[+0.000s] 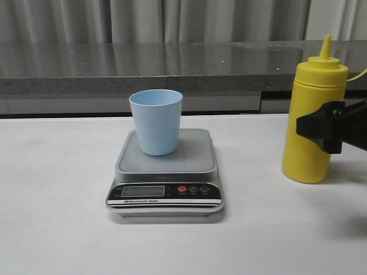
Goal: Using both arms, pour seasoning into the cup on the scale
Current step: 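Move the right gripper to the yellow bottle and grasp its body, then lift the yellow bottle with the right gripper and tilt its nozzle toward the cup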
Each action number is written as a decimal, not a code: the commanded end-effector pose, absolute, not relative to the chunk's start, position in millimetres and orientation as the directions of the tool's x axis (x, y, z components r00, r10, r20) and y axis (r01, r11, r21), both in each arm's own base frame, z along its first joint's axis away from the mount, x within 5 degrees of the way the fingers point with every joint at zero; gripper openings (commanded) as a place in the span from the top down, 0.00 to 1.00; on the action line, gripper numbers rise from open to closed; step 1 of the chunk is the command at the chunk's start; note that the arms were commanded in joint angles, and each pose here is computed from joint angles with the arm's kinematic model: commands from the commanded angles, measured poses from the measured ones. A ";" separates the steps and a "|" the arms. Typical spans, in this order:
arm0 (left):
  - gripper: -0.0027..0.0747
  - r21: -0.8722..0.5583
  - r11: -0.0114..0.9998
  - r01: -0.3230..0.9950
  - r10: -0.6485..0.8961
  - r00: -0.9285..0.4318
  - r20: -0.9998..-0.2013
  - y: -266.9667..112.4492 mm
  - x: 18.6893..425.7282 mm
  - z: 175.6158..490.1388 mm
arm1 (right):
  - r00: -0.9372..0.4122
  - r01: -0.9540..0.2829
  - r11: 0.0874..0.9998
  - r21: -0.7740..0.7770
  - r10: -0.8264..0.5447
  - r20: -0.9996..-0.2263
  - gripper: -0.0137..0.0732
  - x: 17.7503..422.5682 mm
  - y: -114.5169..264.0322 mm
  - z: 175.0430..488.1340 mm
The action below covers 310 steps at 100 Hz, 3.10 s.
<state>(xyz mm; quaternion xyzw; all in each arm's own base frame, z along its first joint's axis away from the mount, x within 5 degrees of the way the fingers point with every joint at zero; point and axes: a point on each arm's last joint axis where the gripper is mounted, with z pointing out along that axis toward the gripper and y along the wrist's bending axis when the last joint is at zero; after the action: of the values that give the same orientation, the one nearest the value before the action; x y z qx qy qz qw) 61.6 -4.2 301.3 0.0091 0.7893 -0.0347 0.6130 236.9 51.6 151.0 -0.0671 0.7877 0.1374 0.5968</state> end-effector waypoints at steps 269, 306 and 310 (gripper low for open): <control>0.99 -0.060 0.996 0.058 -0.050 -0.157 -0.986 -4.4 62.9 315.8 | -0.185 -0.487 0.672 -0.557 -0.703 -0.687 0.92 298.7 79.6 266.8; 0.99 -0.060 0.996 0.058 -0.050 -0.157 -0.986 -4.4 62.9 315.8 | -0.046 -0.501 0.439 -0.746 -0.874 -0.484 0.92 300.4 87.3 276.1; 0.99 -0.060 0.996 0.058 -0.050 -0.157 -0.986 -4.4 62.9 315.8 | -0.028 -0.495 0.416 -0.763 -0.885 -0.464 0.92 301.3 90.5 279.9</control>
<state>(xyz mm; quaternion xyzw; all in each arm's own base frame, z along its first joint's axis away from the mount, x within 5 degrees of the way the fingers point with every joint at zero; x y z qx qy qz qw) 61.6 -4.2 301.3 0.0091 0.7893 -0.0347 0.6130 300.5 83.9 249.6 -0.4864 0.7296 -0.1769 0.4470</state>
